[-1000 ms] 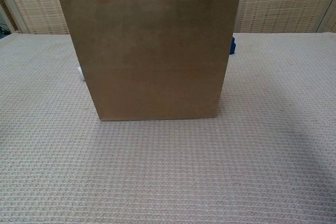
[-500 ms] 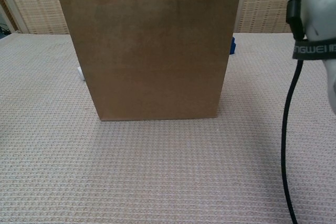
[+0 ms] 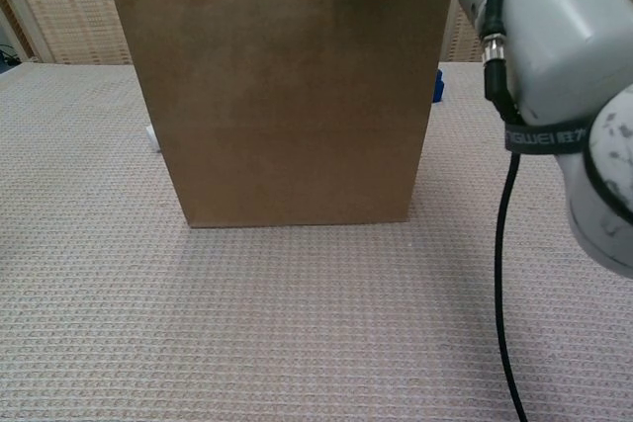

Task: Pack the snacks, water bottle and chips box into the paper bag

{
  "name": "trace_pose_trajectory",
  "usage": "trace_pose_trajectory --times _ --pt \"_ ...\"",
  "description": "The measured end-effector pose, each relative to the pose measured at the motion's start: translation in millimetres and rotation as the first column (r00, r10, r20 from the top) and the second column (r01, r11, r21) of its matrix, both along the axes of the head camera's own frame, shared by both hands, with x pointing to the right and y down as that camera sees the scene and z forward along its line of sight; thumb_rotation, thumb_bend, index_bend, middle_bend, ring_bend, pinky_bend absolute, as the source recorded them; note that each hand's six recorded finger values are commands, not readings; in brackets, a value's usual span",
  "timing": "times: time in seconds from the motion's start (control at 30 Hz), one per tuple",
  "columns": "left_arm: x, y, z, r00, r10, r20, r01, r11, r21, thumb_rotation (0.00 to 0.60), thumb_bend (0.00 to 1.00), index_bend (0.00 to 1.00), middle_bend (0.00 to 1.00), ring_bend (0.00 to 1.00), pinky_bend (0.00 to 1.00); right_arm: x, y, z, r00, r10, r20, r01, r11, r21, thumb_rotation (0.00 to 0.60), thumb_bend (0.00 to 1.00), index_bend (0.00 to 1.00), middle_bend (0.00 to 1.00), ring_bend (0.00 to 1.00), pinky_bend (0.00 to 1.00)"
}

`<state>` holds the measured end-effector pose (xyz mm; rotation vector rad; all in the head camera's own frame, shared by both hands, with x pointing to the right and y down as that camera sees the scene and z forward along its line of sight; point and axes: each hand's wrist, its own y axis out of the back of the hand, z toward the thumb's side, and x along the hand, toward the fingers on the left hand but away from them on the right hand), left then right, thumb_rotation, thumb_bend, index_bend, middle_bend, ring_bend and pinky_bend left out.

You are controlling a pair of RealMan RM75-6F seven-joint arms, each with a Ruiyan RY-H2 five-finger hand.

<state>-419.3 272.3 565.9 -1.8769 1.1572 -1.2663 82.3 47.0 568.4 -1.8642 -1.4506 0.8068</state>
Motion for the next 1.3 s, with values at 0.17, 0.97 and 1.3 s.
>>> trace_pose_trajectory --times 0.17,0.97,1.3 --pt "-1.3 -1.0 -0.7 1.000 -0.004 -0.004 0.004 1.000 0.003 0.600 0.35 0.00 0.00 0.00 0.01 -7.1 6.3 5.8 0.999 -0.044 0.008 0.044 0.999 -0.014 0.600 0.00 0.01 0.45 0.15 0.00" --pt "-2.7 -0.7 1.1 1.000 -0.006 0.012 0.006 1.000 0.001 0.600 0.35 0.00 0.00 0.00 0.01 96.8 -5.7 -50.9 0.997 0.002 0.075 -0.010 0.993 0.115 0.600 0.00 0.00 0.43 0.09 0.00" --pt "-1.1 0.9 5.7 0.999 -0.001 0.039 0.001 1.000 -0.003 0.600 0.35 0.00 0.00 0.00 0.01 198.1 63.2 -39.1 0.995 -0.072 -0.065 0.073 0.997 0.010 0.600 0.00 0.00 0.17 0.00 0.00"
